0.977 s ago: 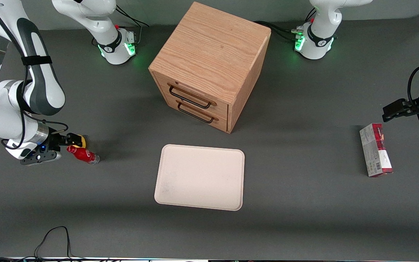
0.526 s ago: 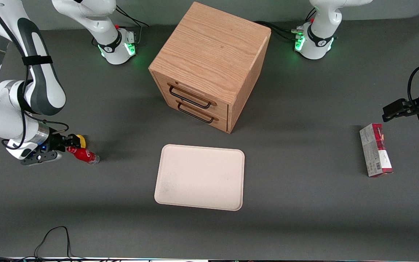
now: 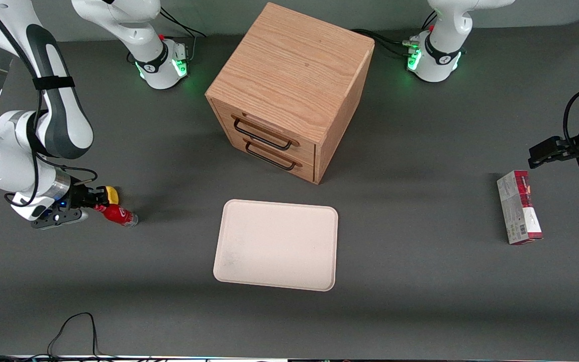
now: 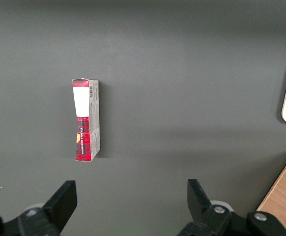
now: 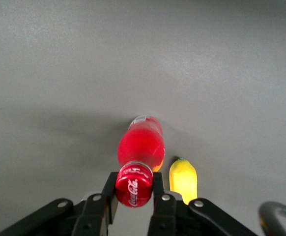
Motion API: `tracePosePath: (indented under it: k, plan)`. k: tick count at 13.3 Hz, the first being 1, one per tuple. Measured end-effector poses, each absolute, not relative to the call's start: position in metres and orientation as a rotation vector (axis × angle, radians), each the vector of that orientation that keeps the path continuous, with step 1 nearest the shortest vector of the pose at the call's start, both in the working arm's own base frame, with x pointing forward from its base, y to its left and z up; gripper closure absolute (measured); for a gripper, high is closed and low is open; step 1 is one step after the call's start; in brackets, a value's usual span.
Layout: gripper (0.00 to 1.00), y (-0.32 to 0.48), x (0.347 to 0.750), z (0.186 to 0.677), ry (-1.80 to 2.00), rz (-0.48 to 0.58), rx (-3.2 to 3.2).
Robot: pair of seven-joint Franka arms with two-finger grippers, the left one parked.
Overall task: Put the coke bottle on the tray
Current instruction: 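Close the right gripper around the bottle's red cap, then lift the bottle with the right gripper and pull it back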
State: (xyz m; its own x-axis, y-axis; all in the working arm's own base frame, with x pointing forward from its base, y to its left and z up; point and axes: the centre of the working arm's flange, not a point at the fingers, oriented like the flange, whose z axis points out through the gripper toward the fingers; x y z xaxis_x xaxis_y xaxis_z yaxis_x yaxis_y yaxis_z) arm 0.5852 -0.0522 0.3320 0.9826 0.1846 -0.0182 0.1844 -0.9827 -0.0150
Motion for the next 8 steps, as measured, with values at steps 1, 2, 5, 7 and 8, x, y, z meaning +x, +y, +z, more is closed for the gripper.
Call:
tracePosePath:
  k: [1,2,5,7,8]
  plan:
    - [0.69,-0.052,0.585,0.335,-0.289,0.026,-3.115]
    - [0.69,-0.051,0.585,0.342,-0.286,0.024,-3.115]
    - [0.69,-0.049,0.591,0.419,-0.273,0.154,-3.093]
    - [0.69,-0.048,0.595,0.507,-0.246,0.199,-3.086]
    - [0.69,-0.047,0.593,0.544,-0.242,0.213,-3.084]
